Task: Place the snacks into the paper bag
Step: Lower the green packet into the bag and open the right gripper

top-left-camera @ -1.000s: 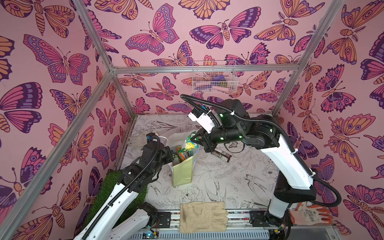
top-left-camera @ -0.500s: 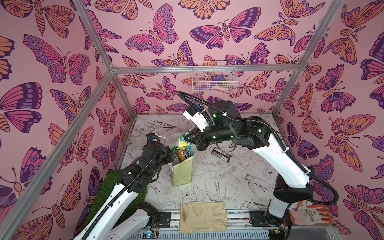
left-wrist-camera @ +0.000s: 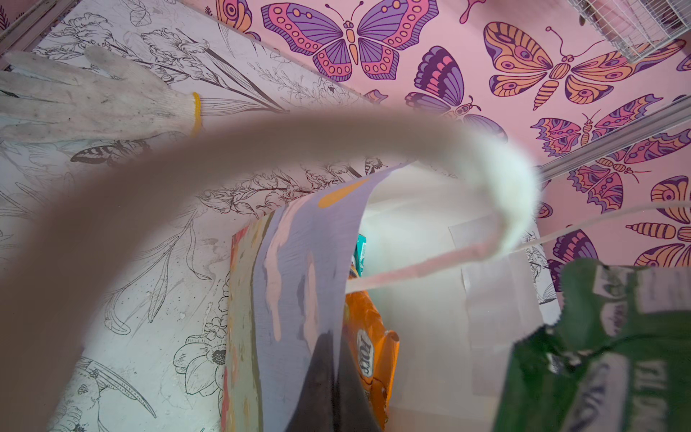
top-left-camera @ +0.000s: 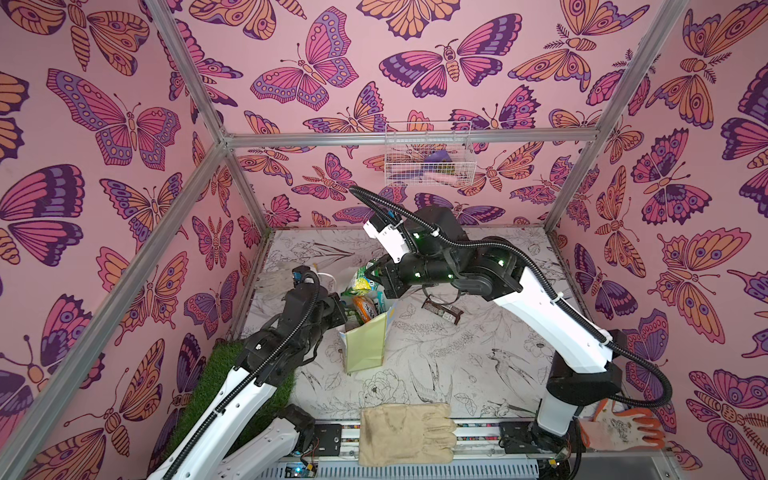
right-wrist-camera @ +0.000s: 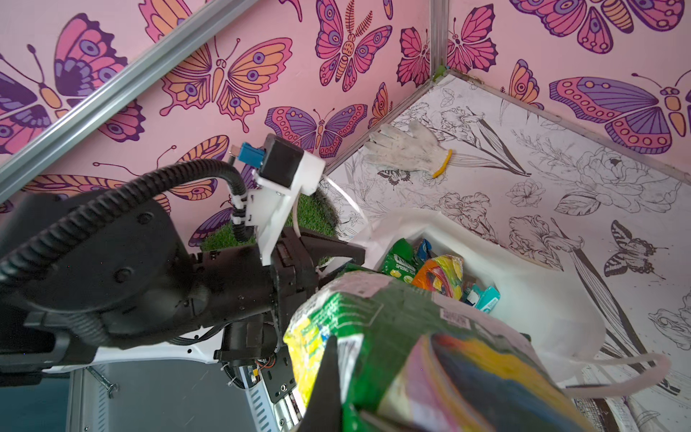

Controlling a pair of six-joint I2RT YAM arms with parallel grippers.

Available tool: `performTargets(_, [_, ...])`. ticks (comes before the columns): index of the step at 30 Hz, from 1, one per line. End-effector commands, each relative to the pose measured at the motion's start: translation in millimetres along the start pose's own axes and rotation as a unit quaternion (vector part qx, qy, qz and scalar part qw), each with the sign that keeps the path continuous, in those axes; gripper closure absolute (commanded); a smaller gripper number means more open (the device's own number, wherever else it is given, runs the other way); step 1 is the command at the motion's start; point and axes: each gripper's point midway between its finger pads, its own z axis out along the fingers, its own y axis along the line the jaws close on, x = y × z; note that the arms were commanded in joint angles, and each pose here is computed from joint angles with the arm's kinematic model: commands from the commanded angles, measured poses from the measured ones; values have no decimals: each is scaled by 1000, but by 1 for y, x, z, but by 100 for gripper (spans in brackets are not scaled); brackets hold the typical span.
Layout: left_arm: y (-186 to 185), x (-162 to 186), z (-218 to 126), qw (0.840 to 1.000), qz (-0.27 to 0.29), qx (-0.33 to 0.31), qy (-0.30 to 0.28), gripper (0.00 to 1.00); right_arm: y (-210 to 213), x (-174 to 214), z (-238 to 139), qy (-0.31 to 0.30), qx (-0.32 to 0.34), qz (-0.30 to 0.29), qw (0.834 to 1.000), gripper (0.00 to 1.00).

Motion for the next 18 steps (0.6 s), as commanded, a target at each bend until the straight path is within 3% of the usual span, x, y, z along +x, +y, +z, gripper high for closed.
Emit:
performTargets(1, [-10, -24, -15, 999, -2, 23, -43, 100, 0, -18, -11, -41, 5, 1, 999, 100])
performTargets(18, [-9, -23, -16, 999, -4, 24, -45, 100, -16, -17, -7, -44, 27, 20, 998, 100])
